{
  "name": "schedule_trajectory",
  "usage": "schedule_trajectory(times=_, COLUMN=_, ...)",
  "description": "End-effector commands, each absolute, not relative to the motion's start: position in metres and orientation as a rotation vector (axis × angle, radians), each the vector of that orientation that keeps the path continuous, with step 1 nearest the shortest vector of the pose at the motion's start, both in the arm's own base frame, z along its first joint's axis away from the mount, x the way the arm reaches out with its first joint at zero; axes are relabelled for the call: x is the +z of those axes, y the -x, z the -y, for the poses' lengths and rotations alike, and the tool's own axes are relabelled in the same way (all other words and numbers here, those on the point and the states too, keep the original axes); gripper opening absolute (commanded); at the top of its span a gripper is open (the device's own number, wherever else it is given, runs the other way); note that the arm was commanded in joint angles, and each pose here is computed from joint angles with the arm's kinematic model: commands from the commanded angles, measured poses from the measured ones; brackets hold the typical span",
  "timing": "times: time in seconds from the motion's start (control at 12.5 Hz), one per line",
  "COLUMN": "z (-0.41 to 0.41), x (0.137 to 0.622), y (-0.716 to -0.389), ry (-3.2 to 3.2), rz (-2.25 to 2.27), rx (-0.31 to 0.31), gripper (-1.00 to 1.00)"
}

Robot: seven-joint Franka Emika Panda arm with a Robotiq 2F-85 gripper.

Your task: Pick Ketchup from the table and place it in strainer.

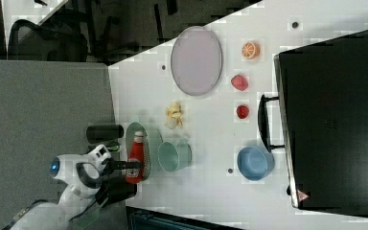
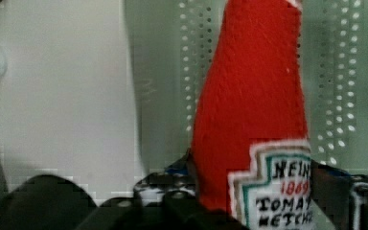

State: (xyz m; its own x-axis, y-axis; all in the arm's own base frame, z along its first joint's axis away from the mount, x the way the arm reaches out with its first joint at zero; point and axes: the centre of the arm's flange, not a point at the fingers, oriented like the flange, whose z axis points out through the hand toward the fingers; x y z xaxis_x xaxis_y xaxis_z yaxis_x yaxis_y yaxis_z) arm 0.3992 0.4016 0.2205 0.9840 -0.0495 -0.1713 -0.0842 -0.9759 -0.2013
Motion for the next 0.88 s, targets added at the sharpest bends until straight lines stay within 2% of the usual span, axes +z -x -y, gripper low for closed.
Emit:
schedule_trajectory(times=0.08, z=-0.402, x=0.236, y=-0.415, ry=2.878, rz=-0.217, rx=0.121, gripper=0.95)
schedule_trajectory(times=0.24, z=-0.393, x=0.259, y=-0.426, ry=2.888, rz=-0.291, rx=0.07, gripper=1.0)
schedule_trajectory(times=0.48, z=-0.361, x=0.329, y=-0.447, ry=2.931, rz=-0.433, rx=-0.064, gripper=1.0)
schedule_trajectory(times=0.56, z=-0.344, x=0.354, y=-0.453, ry=2.938, rz=-0.516, rx=-0.07, gripper=1.0)
schedule_trajectory(times=0.64, z=-0.326, x=0.376, y=-0.458, ry=2.941, rz=-0.614, rx=-0.036, gripper=1.0)
schedule_trajectory(times=0.88, z=-0.266, x=0.444, y=-0.47, ry=2.93, rz=-0.777, rx=0.132, gripper=1.0)
